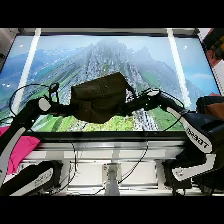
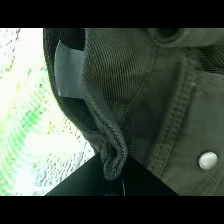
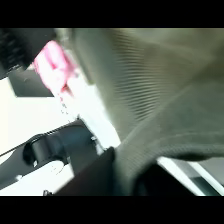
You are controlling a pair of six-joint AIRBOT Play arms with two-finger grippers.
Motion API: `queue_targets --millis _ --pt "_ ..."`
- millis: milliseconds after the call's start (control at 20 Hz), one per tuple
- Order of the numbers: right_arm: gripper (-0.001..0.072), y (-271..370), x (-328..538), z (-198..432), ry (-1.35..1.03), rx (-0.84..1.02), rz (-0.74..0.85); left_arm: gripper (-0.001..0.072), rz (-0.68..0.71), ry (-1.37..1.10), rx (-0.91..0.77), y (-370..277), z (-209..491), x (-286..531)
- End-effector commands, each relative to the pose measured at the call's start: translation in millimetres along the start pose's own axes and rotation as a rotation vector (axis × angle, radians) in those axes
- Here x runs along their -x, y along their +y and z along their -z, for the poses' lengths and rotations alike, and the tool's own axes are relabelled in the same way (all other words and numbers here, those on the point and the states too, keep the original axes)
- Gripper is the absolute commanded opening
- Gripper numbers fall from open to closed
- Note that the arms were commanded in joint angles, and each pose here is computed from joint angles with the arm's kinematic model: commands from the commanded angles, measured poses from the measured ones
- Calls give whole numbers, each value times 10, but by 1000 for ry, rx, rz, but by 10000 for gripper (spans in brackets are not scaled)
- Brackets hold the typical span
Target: Fold the clothes and pants, and hang the long-sleeved shirts on hangers.
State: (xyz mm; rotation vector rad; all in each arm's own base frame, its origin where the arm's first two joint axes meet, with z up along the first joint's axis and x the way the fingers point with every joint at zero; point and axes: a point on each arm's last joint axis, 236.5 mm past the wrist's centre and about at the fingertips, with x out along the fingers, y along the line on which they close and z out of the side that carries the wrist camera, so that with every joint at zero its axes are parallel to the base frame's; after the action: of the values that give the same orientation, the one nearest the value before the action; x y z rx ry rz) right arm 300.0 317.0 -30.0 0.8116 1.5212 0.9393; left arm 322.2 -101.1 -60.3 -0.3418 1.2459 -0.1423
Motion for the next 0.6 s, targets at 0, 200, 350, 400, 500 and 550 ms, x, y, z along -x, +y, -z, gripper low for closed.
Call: queue_targets --millis 0,200,350,400,500,550 --pt "19 364 72 -28 26 124 -84 40 24 -109 -17 -93 -206 202" --pt "18 700 201 -223 -26 227 -97 40 79 -366 -49 -290 -635 734" --pt "18 1141 580 -399 -115 351 -116 39 137 -663 -66 -451 -1037 1455" --pt "18 1309 810 -496 -174 397 -118 39 158 -790 -66 -484 -1180 1786" --pt "18 1641 1322 -617 -295 487 -115 39 213 -1084 -69 -573 -1377 2614" --pt "18 1807 1576 -624 -353 534 -111 39 243 -1213 -73 -616 -1388 3011"
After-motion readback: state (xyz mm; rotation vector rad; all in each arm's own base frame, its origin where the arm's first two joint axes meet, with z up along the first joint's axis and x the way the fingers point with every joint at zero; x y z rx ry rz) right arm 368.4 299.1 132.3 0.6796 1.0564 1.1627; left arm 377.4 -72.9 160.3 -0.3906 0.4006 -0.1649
